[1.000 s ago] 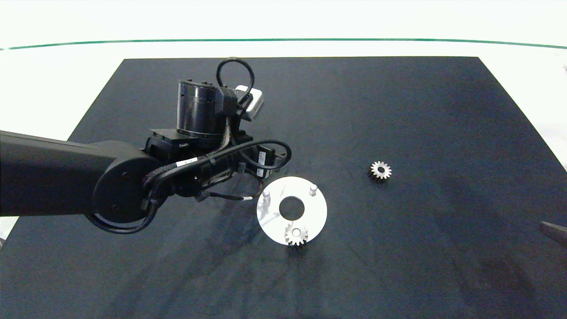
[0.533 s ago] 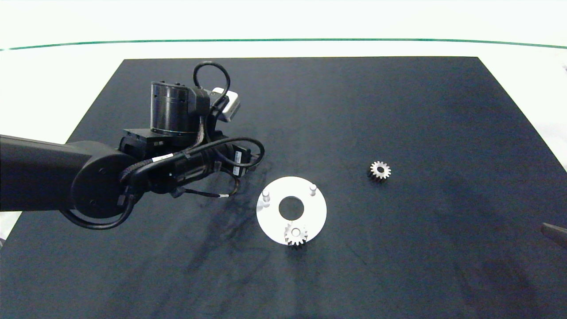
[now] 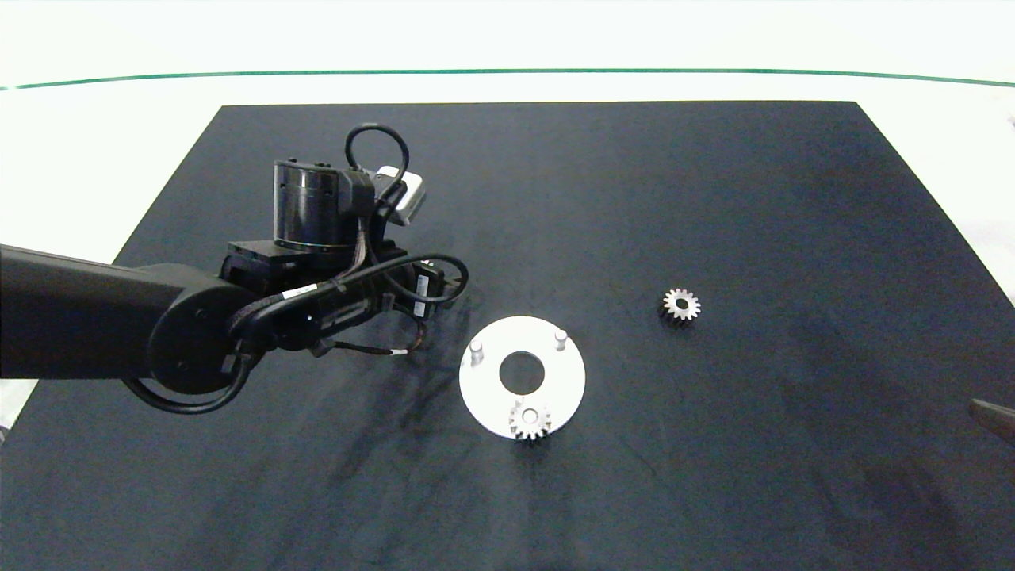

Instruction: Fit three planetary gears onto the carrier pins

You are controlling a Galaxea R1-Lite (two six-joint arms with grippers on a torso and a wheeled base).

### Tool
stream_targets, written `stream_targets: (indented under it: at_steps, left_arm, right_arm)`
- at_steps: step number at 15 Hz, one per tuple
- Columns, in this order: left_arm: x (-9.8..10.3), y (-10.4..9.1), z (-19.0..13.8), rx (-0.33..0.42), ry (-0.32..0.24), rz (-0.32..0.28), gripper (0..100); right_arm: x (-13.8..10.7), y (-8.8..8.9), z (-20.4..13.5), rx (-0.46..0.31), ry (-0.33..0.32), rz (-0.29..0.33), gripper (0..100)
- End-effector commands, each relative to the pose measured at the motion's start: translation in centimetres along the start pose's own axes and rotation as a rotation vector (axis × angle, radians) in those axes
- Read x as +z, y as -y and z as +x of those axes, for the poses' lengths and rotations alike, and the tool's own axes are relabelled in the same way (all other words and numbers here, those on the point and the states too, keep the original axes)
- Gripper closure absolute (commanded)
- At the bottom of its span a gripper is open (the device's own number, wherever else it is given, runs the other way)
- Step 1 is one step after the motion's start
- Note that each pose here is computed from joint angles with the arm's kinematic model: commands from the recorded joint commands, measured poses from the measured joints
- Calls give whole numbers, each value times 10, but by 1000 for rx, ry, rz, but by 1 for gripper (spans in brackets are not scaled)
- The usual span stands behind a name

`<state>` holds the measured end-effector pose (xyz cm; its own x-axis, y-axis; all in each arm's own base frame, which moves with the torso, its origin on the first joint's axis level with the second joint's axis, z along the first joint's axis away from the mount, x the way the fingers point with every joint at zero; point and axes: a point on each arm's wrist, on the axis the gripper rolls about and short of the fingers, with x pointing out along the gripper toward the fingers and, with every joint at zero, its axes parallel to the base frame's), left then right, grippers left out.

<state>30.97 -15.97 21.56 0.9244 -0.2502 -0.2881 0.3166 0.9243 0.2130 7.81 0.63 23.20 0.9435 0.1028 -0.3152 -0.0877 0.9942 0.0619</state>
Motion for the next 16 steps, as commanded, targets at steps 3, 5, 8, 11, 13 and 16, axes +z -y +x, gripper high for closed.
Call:
stream_targets:
  at_steps: [3,5,8,11,13,16]
  left_arm:
    - [-16,-3,17,21,-31,2,0]
    - [-19,-6,18,27,-38,1,0]
    - [-18,-10,18,26,-34,-1,0]
    - [-18,-10,19,27,-36,4,0]
    - [-17,-10,18,26,-33,5,1]
    - [-17,-9,18,25,-31,5,7]
  right_arm:
    - [0,0,0,2,-3,0,0]
    - [0,0,0,4,-3,0,0]
    - [0,0,0,2,-3,0,0]
    - [0,0,0,2,-3,0,0]
    - [0,0,0,2,-3,0,0]
    - [0,0,0,2,-1,0,0]
